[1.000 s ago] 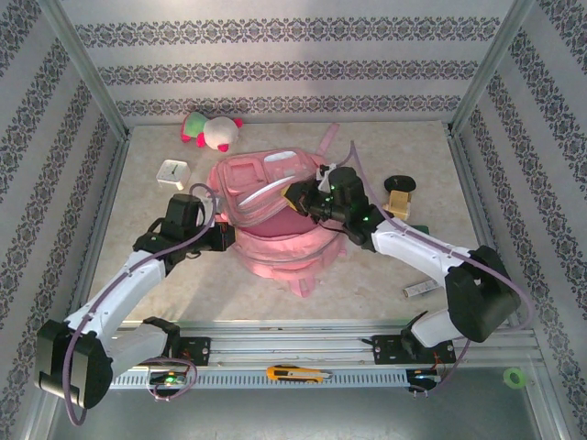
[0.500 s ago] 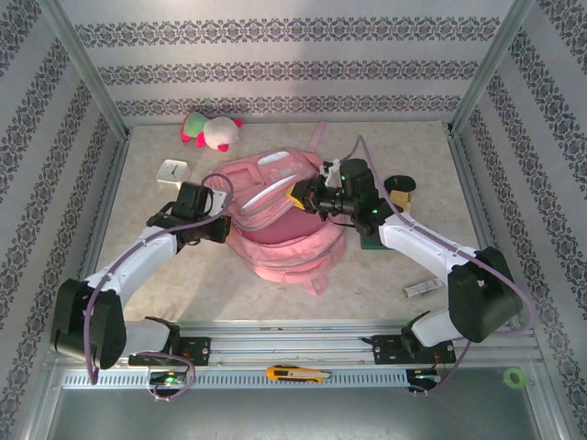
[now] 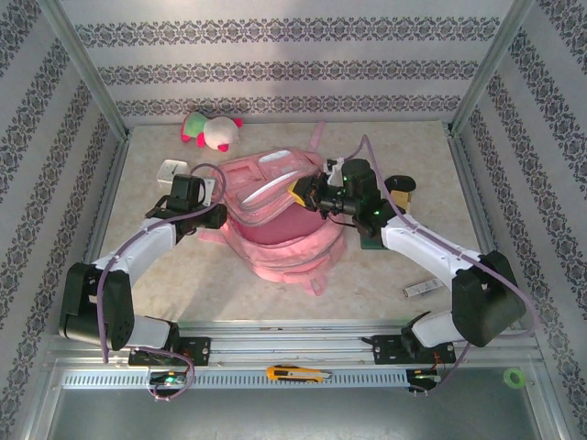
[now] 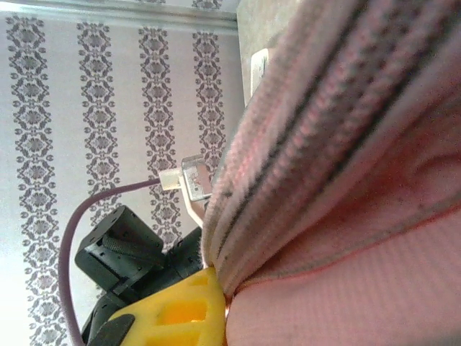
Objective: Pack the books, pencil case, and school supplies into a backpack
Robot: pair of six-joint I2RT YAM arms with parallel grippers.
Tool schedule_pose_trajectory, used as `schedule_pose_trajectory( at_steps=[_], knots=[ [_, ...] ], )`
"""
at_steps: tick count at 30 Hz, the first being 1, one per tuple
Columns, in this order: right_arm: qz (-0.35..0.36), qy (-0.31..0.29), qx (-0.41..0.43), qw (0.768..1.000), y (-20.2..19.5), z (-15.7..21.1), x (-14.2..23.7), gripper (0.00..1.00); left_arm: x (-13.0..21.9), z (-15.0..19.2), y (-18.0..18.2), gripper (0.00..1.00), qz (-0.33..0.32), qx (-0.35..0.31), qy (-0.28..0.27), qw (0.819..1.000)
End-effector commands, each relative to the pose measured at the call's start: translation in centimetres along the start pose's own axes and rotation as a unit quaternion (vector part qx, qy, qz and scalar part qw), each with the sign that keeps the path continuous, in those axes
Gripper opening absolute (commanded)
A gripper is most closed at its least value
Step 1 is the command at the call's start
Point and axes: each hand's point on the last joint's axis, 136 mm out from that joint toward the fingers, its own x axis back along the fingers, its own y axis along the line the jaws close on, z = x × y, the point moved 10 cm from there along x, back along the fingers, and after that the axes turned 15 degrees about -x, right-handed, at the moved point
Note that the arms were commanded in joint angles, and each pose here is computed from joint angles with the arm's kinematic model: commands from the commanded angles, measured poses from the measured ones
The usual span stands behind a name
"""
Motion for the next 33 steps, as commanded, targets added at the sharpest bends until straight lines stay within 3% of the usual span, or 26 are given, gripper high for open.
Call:
schedule_pose_trajectory(
  at_steps=[1, 4, 8, 15, 27, 33],
  knots=[
    [-0.071, -0.082, 0.024, 0.994, 2.3, 0.0, 0.8, 0.0, 2.5, -2.5, 0.1, 0.45, 0.009, 0.056, -0.072, 0.996],
    [-0.073, -0.099, 0.022, 0.992, 2.2, 0.0, 0.3, 0.0, 4.4, -1.7, -0.6, 0.56, 0.035, 0.113, -0.087, 0.989],
    [-0.066, -0.093, 0.021, 0.993, 1.8, 0.2, -0.4, 0.0, 6.5, 0.3, -1.4, 0.59, 0.057, 0.202, -0.097, 0.973],
    [-0.076, -0.087, 0.025, 0.993, 2.8, 0.6, -1.0, 0.0, 7.0, 4.1, -2.1, 0.61, 0.067, 0.249, -0.065, 0.964],
    [-0.084, -0.163, 0.033, 0.982, 2.5, 1.8, -2.7, 0.0, 1.5, 6.3, -2.0, 0.59, 0.105, 0.347, -0.06, 0.93],
    [-0.075, -0.192, 0.029, 0.978, 1.3, 2.4, -4.1, 0.0, -0.6, 5.2, -0.9, 0.58, 0.063, 0.329, -0.062, 0.94]
  ],
)
